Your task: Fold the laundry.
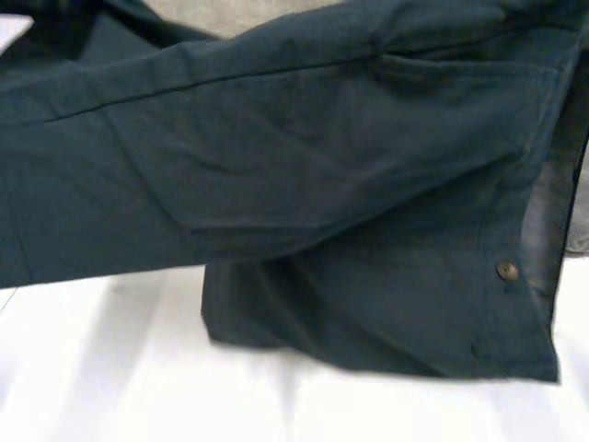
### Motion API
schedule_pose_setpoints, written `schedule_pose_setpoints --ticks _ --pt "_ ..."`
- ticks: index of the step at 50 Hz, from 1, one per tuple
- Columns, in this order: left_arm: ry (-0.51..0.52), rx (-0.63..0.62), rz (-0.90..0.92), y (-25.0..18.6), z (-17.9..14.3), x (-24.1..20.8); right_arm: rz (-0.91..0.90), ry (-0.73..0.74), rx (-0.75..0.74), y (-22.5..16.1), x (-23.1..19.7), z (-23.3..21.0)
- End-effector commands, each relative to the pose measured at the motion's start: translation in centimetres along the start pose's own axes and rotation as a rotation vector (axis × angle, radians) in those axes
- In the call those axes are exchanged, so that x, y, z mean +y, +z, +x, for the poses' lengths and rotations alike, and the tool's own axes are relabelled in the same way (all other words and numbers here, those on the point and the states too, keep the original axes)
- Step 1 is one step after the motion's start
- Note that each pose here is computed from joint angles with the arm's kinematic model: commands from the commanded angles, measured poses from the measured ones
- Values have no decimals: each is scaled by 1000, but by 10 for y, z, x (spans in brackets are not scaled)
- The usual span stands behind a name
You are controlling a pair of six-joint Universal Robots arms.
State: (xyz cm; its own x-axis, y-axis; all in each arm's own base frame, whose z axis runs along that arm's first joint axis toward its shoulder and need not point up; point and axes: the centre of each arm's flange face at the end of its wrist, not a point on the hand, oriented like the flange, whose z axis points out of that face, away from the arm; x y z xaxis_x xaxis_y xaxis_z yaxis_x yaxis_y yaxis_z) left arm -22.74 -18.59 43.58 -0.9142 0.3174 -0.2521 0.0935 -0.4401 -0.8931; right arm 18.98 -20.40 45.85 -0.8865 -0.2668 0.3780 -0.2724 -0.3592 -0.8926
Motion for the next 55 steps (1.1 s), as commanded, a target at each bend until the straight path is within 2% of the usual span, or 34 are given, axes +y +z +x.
schedule_pose_setpoints --ticks 1,6,9,11,14,17,22,26,32,37,44,55 --pt "-14 45 -210 29 17 75 -215 55 -94 44 76 -22" --pt "-15 53 -348 57 28 139 -274 97 -124 88 127 -46" --pt "-3 3 -408 83 27 181 -259 121 -95 111 146 -57" --pt "11 -61 -425 105 21 209 -237 131 -23 134 164 -60" --pt "21 -123 -411 127 17 230 -185 121 73 162 186 -67" --pt "30 -153 -385 147 22 253 -147 115 108 179 199 -76" --pt "18 -130 -387 151 36 257 -271 68 27 178 231 -107" --pt "6 -76 -441 135 57 259 -371 59 -38 160 232 -119" --pt "5 -46 -480 110 56 234 -466 46 -101 131 227 -117" --pt "9 -21 -525 79 55 219 -518 -27 -234 99 228 -104" --pt "2 145 -621 -2 82 193 -576 -96 -362 57 243 -92" --pt "8 352 -789 -89 116 207 -546 -216 -527 35 273 -96"
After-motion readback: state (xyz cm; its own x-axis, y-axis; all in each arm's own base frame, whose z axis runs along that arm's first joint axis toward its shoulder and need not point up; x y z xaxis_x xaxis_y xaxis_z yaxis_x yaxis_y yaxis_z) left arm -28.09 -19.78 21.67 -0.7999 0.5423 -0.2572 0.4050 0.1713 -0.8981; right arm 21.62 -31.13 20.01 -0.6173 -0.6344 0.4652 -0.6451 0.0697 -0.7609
